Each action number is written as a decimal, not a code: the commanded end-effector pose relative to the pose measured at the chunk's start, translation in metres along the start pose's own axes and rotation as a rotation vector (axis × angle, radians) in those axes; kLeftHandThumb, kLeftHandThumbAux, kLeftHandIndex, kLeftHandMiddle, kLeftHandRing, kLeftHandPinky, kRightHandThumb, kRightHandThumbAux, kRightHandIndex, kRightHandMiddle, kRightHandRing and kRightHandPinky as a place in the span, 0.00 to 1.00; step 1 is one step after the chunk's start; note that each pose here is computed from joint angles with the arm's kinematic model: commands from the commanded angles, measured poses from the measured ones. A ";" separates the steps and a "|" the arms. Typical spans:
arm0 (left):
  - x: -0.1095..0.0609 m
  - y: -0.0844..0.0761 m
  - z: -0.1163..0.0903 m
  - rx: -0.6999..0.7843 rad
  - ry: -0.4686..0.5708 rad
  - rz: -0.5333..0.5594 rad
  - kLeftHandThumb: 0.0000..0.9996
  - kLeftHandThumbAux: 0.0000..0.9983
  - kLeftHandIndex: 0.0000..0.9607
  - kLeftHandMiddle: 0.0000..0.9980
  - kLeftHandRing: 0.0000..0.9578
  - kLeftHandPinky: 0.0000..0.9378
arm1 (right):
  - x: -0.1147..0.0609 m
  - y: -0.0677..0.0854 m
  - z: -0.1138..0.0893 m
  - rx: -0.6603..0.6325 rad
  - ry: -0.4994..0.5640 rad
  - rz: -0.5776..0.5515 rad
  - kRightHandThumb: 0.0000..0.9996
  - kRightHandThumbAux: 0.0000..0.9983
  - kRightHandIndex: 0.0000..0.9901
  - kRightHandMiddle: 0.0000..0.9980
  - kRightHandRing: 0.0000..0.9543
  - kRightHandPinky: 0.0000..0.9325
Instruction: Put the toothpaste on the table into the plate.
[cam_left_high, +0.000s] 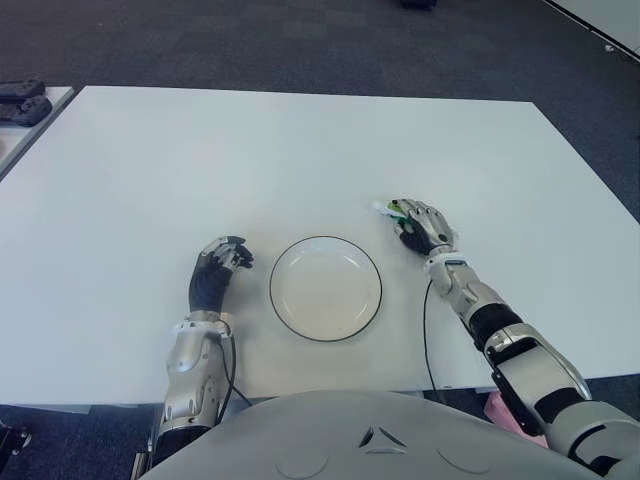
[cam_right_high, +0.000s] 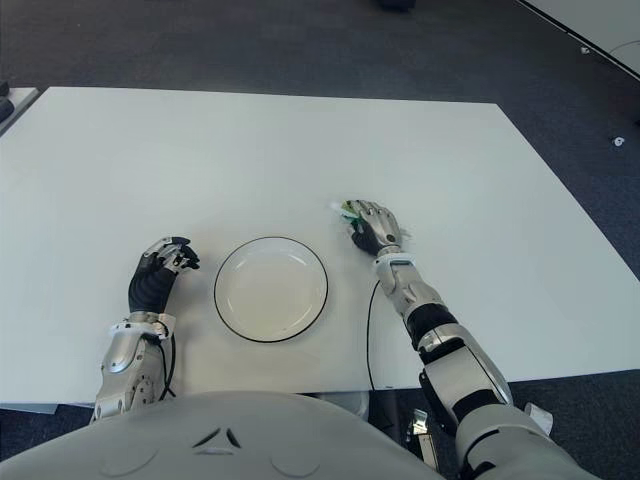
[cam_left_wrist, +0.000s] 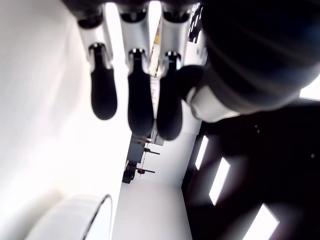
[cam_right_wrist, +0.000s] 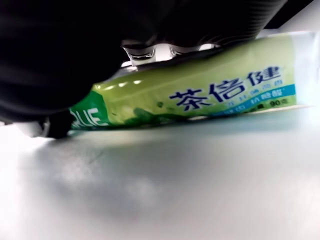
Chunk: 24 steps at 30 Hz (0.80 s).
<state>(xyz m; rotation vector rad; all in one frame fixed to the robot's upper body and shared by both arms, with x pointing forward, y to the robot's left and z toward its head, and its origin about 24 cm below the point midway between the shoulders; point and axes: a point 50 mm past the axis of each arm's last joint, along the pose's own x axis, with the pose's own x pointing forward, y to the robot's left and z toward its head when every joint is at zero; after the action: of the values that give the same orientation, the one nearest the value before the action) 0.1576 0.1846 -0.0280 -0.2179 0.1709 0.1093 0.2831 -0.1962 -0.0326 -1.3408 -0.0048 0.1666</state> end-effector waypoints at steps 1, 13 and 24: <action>-0.009 0.006 -0.017 -0.003 0.112 0.043 0.71 0.72 0.45 0.56 0.57 0.56 | -0.029 0.034 -0.010 0.032 0.081 0.091 0.77 0.49 0.19 0.25 0.25 0.30; -0.008 0.006 -0.017 -0.001 0.108 0.049 0.71 0.72 0.45 0.55 0.57 0.56 | -0.031 0.032 -0.007 0.147 0.075 -0.037 0.87 0.67 0.44 0.44 0.54 0.62; -0.007 0.007 -0.016 0.006 0.095 0.007 0.71 0.72 0.45 0.56 0.57 0.56 | -0.028 0.030 -0.004 0.241 0.094 -0.070 1.00 0.67 0.40 0.42 0.52 0.52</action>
<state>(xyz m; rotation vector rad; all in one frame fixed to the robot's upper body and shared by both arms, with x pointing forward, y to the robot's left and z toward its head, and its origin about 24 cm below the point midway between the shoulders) 0.1573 0.1856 -0.0293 -0.2138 0.1756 0.1098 0.2785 -0.2031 -0.0307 -1.1419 -0.0805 -0.0126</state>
